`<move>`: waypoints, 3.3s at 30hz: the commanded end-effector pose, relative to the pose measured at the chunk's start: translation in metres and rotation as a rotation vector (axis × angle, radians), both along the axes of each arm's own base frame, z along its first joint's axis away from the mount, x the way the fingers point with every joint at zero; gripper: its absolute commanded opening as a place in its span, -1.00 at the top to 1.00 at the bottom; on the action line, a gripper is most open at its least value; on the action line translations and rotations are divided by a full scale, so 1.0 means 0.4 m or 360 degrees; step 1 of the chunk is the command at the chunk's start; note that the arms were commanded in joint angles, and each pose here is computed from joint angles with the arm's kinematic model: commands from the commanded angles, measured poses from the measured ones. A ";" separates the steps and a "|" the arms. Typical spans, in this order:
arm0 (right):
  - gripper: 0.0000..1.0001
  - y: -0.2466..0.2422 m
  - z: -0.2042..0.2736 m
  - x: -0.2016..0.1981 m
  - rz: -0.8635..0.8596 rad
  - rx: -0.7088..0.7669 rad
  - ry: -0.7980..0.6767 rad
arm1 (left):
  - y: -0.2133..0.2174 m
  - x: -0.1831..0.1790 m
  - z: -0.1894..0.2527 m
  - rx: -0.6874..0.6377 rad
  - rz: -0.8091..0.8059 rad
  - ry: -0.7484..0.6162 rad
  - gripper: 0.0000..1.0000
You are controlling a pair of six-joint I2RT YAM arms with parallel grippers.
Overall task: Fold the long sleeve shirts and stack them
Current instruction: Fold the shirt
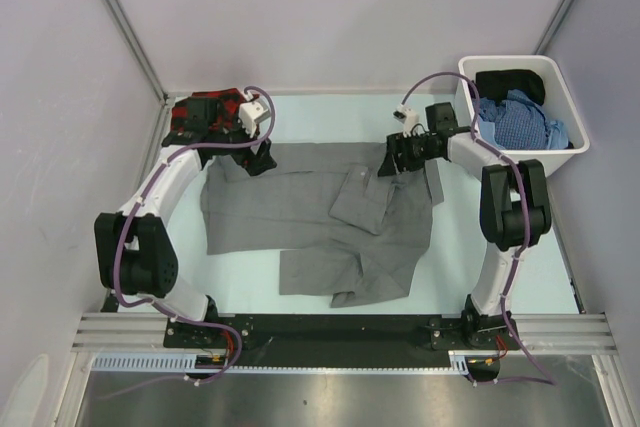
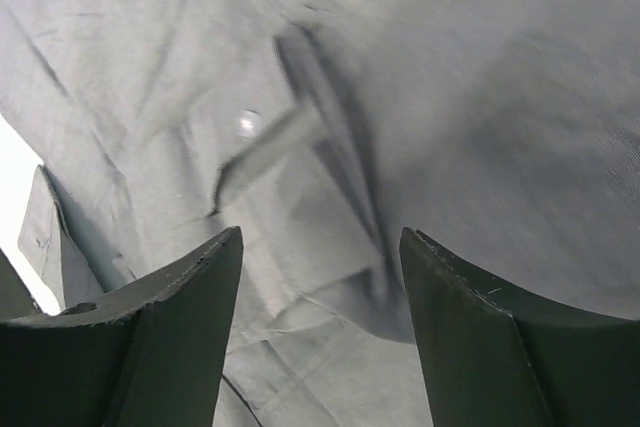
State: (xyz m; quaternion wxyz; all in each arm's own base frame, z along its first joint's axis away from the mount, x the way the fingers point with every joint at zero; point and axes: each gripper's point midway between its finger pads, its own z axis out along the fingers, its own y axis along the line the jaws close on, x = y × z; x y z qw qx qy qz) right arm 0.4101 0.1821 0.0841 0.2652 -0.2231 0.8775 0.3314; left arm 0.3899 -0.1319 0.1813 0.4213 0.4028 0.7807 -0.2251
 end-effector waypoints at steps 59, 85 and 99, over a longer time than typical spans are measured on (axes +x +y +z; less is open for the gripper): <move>-0.01 0.094 0.372 -0.090 0.0178 0.0353 -0.0505 | -0.516 -0.557 0.118 -0.0319 -0.1453 -0.0271 1.00; 0.09 -0.088 -0.022 0.142 -0.0072 -0.0248 -0.0033 | -0.037 0.058 -0.104 -0.0443 0.0512 0.0387 1.00; 0.06 -0.087 0.030 0.153 -0.0016 -0.0272 -0.0094 | 0.175 0.074 -0.289 -0.0425 0.0908 0.0583 0.22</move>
